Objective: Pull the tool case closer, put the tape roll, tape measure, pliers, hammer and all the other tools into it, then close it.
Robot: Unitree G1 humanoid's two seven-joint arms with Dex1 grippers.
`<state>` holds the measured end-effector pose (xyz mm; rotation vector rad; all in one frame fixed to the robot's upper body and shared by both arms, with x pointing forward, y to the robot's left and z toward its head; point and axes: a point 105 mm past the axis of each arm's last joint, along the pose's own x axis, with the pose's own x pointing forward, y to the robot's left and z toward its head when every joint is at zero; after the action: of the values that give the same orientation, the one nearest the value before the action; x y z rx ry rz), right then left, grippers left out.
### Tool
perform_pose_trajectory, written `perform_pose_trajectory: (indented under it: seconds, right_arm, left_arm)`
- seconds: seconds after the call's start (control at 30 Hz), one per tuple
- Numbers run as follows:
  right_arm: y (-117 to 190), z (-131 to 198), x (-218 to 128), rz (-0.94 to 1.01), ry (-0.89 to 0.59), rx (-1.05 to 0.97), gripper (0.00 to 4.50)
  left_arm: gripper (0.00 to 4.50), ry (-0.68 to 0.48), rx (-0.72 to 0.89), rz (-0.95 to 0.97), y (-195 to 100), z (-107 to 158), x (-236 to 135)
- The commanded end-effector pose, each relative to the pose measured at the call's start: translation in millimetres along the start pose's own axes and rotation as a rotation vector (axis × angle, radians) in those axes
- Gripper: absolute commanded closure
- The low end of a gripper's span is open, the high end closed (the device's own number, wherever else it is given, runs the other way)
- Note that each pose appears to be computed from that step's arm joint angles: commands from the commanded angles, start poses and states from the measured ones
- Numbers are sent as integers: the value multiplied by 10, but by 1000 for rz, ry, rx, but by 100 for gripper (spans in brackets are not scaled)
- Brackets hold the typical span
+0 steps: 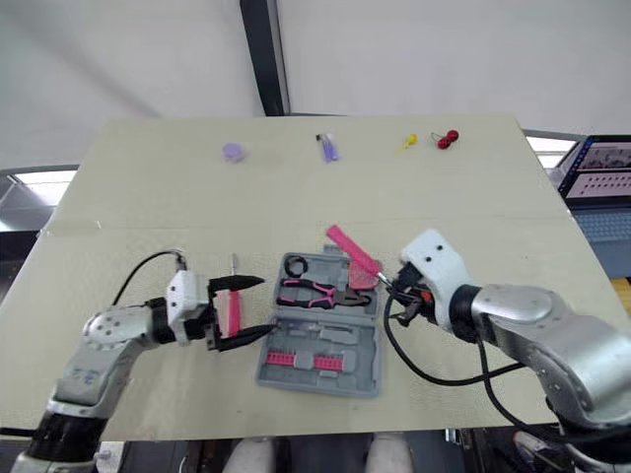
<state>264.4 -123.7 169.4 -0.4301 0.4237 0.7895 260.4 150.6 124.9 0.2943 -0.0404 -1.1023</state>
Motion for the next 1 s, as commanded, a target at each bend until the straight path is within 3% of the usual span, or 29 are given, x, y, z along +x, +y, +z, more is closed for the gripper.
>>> perform_pose_trajectory:
  seconds: [0.03,0.33,0.63,1.0]
  right_arm:
    - [169,67,84,104,12,-86,443]
    - [411,104,321,273,258,-325,443]
    - [469,0,470,270,461,-449,443]
    - [608,64,450,319,457,-506,443]
  left_arm:
    - [0,-50,30,54,-46,126,-165]
    - [0,20,-40,131,-571,-275,-565]
    - [0,35,-48,205,-602,-421,-594]
    - [0,35,-56,214,-602,-432,-575]
